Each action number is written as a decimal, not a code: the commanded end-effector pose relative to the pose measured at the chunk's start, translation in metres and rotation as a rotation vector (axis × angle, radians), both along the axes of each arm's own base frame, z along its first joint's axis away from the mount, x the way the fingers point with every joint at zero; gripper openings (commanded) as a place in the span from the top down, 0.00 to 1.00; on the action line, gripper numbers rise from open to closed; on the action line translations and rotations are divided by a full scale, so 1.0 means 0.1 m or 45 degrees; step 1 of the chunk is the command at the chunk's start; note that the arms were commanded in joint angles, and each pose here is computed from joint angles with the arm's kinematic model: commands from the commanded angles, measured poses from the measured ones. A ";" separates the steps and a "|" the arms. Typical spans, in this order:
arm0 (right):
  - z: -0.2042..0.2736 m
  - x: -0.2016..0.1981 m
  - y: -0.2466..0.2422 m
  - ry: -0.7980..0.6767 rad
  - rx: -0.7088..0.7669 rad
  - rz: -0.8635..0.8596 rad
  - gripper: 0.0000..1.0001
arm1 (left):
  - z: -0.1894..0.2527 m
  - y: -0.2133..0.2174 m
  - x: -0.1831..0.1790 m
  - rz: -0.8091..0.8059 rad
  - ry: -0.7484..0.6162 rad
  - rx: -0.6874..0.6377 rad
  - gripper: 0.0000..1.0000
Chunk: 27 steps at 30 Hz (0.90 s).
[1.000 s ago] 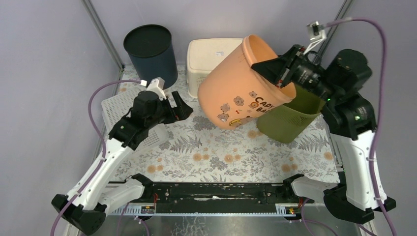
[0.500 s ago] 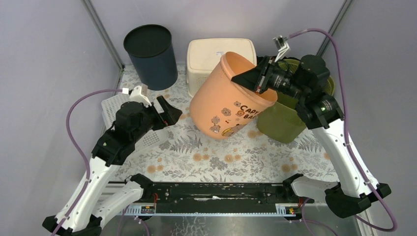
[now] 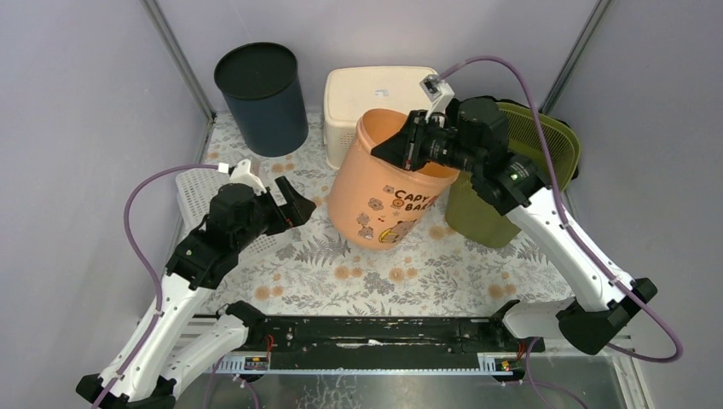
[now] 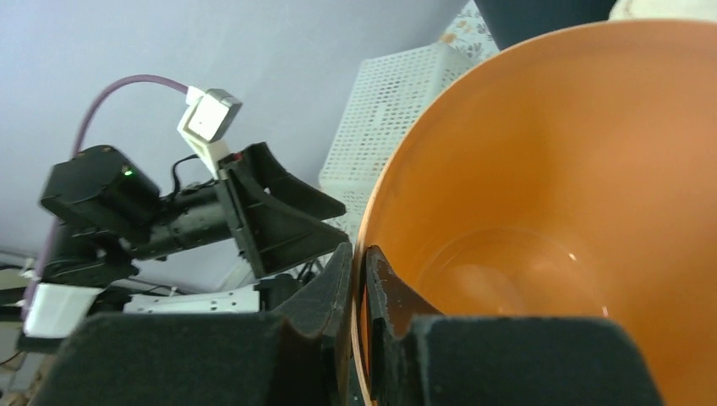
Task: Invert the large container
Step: Place the container at the center of the board.
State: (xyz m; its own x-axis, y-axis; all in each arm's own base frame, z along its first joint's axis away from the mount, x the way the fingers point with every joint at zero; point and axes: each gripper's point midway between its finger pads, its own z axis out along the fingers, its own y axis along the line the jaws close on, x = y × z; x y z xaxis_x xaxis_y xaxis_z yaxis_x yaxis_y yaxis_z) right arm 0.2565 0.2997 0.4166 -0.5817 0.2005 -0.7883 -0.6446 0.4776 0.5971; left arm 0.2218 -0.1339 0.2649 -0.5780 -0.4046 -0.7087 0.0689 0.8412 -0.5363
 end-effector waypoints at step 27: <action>-1.14 0.39 0.58 -0.280 -0.568 -0.268 1.00 | -0.37 -0.10 0.04 -0.025 0.058 -0.018 0.00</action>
State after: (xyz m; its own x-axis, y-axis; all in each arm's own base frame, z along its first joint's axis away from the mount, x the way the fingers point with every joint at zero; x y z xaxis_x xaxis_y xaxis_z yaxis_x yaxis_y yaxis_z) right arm 0.2786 0.3536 0.2823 -0.4815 -0.1405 -0.8651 -0.6137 0.7587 0.2184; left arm 0.2188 -0.1374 0.2162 -0.6500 -0.3782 -0.6591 0.0285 0.8546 -0.5184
